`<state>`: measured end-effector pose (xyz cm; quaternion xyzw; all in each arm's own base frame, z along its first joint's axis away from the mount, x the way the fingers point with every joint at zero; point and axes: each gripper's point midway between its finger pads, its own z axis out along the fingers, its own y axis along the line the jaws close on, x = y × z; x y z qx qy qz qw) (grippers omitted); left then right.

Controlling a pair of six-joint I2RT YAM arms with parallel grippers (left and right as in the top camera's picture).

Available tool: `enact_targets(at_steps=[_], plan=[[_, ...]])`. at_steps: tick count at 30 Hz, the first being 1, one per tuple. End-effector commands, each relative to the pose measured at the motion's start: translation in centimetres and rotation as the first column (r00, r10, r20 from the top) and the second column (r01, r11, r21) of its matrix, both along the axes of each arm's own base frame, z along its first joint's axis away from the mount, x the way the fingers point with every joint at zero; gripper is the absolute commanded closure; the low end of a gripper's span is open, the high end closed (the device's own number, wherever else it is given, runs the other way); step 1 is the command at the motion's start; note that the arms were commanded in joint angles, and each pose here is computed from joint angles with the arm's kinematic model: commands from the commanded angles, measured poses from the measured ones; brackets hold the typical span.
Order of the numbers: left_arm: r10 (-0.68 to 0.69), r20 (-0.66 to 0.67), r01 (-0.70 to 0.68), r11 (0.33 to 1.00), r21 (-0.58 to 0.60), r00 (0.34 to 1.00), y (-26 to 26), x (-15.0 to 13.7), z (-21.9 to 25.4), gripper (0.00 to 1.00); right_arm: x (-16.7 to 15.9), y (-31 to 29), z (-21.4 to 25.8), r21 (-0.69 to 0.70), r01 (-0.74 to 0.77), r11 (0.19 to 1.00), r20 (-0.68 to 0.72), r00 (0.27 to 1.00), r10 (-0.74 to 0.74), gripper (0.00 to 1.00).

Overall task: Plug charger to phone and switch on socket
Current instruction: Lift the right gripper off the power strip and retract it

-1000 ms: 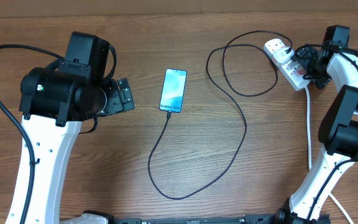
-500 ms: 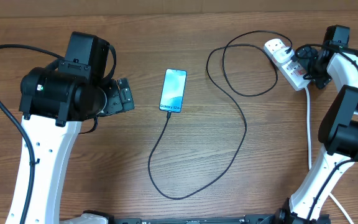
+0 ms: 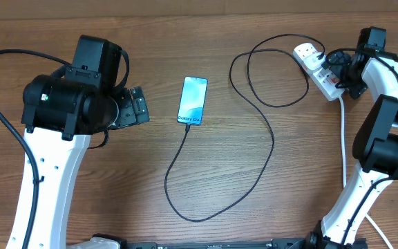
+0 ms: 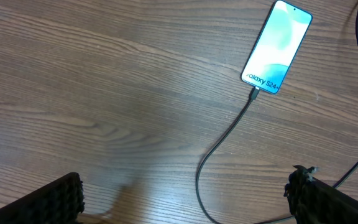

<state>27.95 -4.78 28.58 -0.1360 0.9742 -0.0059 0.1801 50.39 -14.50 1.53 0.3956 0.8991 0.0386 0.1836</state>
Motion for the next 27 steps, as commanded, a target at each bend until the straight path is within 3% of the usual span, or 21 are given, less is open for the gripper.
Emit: enact_targets(at_steps=[1, 6, 12, 20, 27], plan=[[0.014, -0.005, -0.014, 1.000, 0.015, 1.000, 0.2, 0.1, -0.3, 0.00, -1.2, 4.0, -2.9, 0.059, -0.100, 0.993, -0.090, 0.990, 0.106, 0.00], [0.015, -0.004, -0.015, 1.000, 0.015, 1.000, 0.2, 0.1, -0.3, 0.00, -1.3, 2.2, -0.1, 0.046, -0.060, 0.997, -0.068, 0.996, 0.063, 0.00], [0.015, -0.004, -0.015, 1.000, 0.015, 1.000, 0.2, 0.1, -0.3, 0.00, -2.2, -0.7, 8.5, 0.004, -0.002, 1.000, 0.056, 0.998, 0.002, 0.00], [0.015, -0.004, -0.015, 1.000, 0.015, 1.000, 0.2, 0.1, -0.3, 0.00, -7.6, -1.0, 21.1, -0.044, 0.047, 0.998, 0.200, 0.979, -0.037, 0.00], [0.015, -0.004, -0.015, 1.000, 0.015, 1.000, 0.2, 0.1, -0.3, 0.00, -13.2, 2.5, 26.6, -0.051, 0.015, 0.999, 0.217, 0.976, -0.004, 0.00]])
